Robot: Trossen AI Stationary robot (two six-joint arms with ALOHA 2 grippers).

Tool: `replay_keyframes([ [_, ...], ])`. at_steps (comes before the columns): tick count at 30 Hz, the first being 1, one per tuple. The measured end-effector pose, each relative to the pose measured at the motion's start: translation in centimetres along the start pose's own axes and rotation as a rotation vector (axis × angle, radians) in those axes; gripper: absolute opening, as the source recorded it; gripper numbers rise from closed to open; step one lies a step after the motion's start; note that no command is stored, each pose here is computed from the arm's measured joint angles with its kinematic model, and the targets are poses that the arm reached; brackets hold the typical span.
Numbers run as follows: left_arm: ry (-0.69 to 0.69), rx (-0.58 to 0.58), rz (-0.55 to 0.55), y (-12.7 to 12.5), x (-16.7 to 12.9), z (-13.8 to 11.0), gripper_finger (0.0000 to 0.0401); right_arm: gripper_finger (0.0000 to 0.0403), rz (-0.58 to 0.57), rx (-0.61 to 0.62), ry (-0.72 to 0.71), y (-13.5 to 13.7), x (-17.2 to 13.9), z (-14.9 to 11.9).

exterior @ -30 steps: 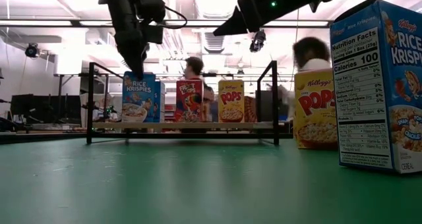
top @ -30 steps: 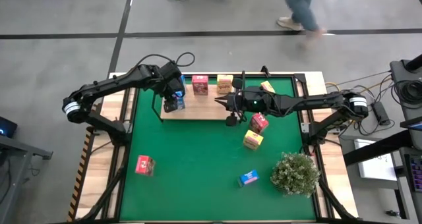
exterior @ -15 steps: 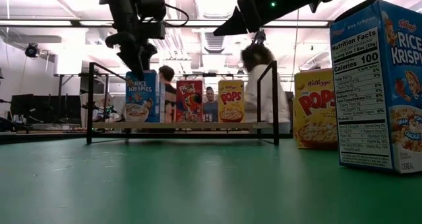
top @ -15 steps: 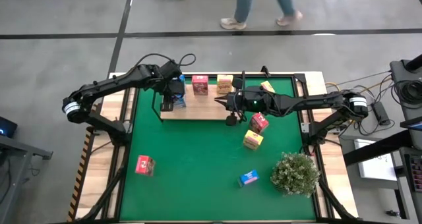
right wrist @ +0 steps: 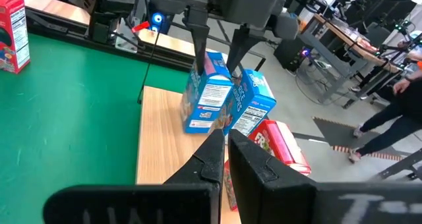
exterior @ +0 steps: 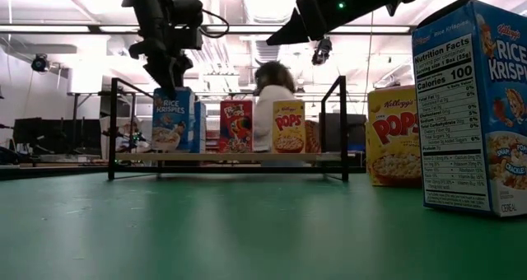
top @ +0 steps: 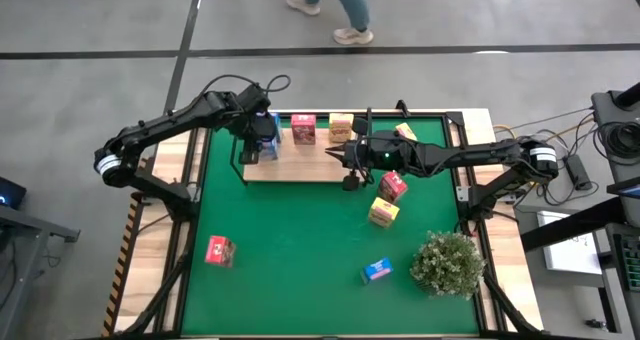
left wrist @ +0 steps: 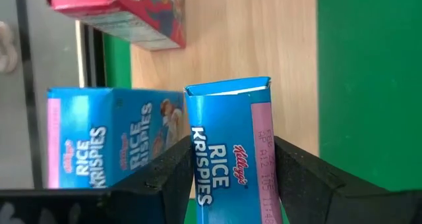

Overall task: Stack cereal on shelf
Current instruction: Put the left blue cereal box on the shelf aligned with the other blue cereal box

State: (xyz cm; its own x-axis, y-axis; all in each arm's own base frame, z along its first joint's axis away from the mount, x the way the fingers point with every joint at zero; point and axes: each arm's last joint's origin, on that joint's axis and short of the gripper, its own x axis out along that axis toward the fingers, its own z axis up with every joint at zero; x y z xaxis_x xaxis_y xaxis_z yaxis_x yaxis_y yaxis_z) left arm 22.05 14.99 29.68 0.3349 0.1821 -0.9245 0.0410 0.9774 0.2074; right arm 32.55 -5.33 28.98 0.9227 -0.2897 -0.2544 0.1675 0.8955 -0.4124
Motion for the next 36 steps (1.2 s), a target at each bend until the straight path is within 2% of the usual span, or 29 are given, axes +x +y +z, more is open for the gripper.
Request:
replay_keyframes([
  [12, -0.019, -0.022, -0.047, -0.15, 0.18, -0.09, 0.0174, 0.0012, 0.0, 0.0, 0.001, 0.0, 0.0, -0.01],
  [36, -0.01, -0.034, 0.005, 0.19, 0.5, -0.18, 0.0174, 0.0012, 0.0, 0.0, 0.001, 0.01, 0.01, -0.02],
])
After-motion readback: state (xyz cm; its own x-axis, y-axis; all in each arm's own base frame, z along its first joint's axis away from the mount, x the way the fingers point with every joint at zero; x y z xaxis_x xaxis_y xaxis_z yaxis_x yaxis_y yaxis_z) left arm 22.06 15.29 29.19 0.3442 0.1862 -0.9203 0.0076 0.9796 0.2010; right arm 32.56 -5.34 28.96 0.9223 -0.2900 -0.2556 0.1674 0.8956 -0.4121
